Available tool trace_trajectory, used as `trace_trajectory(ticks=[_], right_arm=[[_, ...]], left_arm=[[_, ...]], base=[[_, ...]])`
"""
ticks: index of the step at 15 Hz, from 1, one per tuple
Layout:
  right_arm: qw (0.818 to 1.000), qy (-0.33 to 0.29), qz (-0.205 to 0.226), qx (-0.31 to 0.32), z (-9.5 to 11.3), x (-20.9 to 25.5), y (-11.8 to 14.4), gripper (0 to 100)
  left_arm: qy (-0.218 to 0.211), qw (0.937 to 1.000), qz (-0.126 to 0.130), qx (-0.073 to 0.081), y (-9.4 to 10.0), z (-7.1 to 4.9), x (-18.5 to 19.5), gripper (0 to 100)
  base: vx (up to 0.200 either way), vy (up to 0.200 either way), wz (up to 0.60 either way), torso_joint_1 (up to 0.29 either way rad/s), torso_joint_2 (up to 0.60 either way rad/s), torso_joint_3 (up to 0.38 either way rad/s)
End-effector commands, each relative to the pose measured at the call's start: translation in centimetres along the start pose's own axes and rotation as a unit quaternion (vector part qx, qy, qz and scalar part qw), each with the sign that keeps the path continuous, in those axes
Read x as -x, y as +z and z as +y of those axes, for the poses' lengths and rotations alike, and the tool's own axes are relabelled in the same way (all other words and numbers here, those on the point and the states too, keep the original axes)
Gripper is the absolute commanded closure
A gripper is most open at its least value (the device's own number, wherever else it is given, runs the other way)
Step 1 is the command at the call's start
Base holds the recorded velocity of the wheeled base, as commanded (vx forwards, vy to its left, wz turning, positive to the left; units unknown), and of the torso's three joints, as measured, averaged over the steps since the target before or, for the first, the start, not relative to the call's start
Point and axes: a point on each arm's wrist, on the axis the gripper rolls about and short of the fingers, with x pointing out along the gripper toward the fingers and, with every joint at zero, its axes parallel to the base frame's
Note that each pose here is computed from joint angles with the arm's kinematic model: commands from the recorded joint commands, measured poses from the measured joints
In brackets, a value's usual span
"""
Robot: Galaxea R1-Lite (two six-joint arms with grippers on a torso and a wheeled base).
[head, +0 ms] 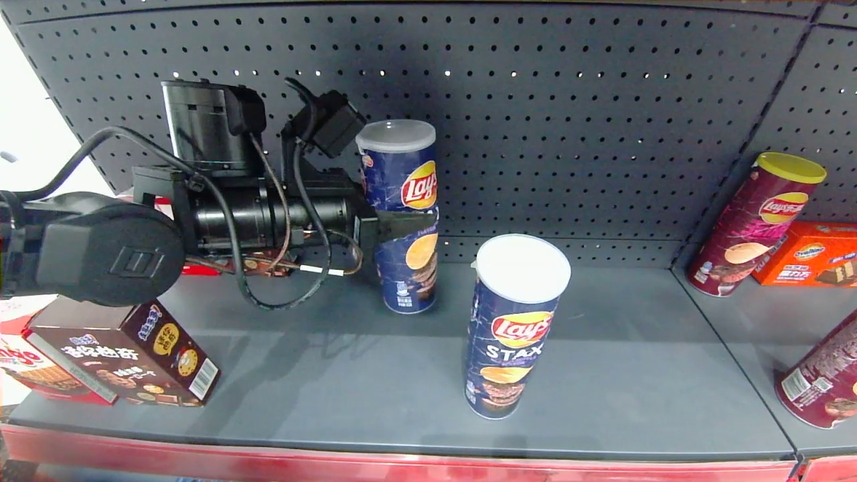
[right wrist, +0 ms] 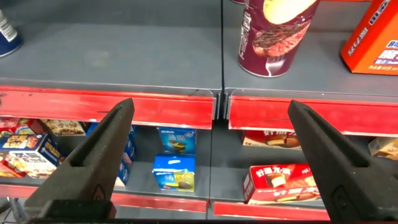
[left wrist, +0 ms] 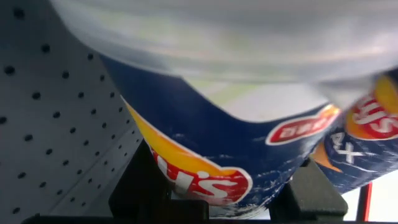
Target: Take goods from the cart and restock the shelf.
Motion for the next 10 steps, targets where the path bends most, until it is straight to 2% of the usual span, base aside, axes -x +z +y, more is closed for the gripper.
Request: trace_trajectory(ticks=[1,3,6,10], right_arm=[[1.000,0.000,0.000,0.001,0.0,0.0,0.0,0],[1.000,0.000,0.000,0.000,0.0,0.0,0.0,0],[1.000,0.000,0.000,0.001,0.0,0.0,0.0,0],[1.000,0.000,0.000,0.001,0.0,0.0,0.0,0]], left_arm=[[-0.010,0.9998,0.012,0.010,-1.1,0.2,-1.0,100],[-0.029,0.9996,0.002,0.006,-1.1,0.1,-1.8,100],[-0.040,0.9992,0.007,0.008,-1.9,0.4,-2.5,100],[-0.049,0.9987,-0.012,-0.006,-2.2,0.4,-4.3,100]], base=[[0.000,0.000,0.00,0.000,0.00,0.000],[0.000,0.000,0.00,0.000,0.00,0.000],[0.000,0.000,0.00,0.000,0.00,0.000],[0.000,0.000,0.00,0.000,0.00,0.000]])
